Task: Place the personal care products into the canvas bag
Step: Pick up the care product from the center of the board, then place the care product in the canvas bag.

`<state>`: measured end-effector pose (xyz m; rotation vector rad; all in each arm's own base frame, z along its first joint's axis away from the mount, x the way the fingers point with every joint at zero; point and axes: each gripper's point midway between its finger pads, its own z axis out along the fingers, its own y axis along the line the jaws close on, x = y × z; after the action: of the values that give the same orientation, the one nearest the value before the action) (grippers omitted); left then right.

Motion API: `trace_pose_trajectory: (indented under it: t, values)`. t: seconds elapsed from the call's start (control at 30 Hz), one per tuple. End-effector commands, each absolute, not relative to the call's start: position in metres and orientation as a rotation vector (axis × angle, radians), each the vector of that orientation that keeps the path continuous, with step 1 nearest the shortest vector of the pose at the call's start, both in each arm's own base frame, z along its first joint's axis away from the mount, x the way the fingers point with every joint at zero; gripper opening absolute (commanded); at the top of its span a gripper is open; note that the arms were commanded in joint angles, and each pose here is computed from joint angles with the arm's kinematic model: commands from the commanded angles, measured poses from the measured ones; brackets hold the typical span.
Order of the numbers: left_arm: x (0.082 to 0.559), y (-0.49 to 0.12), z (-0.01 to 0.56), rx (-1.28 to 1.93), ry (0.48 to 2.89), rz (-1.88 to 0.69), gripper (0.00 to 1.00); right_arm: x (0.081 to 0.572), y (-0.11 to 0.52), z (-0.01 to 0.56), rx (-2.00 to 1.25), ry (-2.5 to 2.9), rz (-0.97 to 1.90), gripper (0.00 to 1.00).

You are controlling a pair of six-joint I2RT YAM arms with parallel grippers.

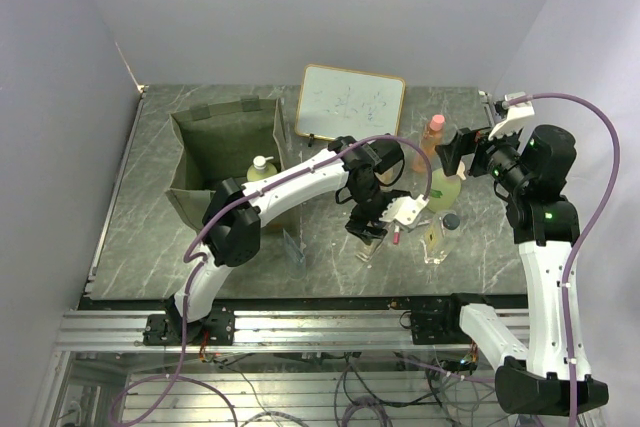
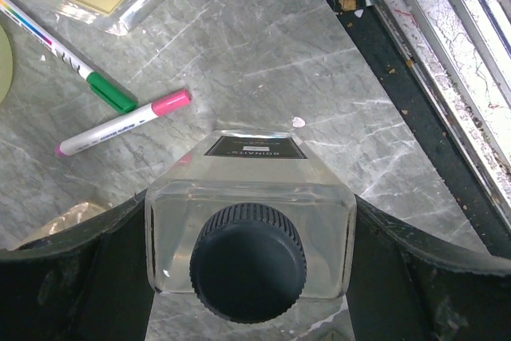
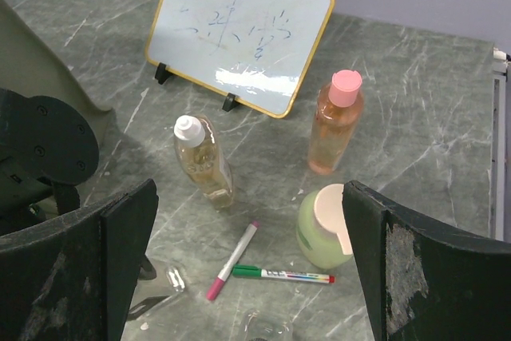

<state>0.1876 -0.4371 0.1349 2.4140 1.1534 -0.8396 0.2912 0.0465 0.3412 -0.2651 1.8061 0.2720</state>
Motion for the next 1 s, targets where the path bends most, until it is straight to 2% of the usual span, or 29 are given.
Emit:
trace_pose_trajectory:
  t: [0.0, 0.43, 0.97]
  values:
    - [0.179, -0.438, 0.189, 2.323, 1.093, -0.831, 0.07, 0.29, 0.044, 0.337, -0.261, 1.82, 0.266, 1.0]
    - [0.188, -0.42, 0.252, 2.173, 1.134, -0.718, 0.07, 0.299, 0.042, 0.323, -0.281, 1.882, 0.263, 1.0]
    - [0.22, -0.37, 0.384, 1.847, 1.094, -0.524, 0.07, 0.325, 0.045, 0.333, -0.326, 1.899, 0.285, 1.0]
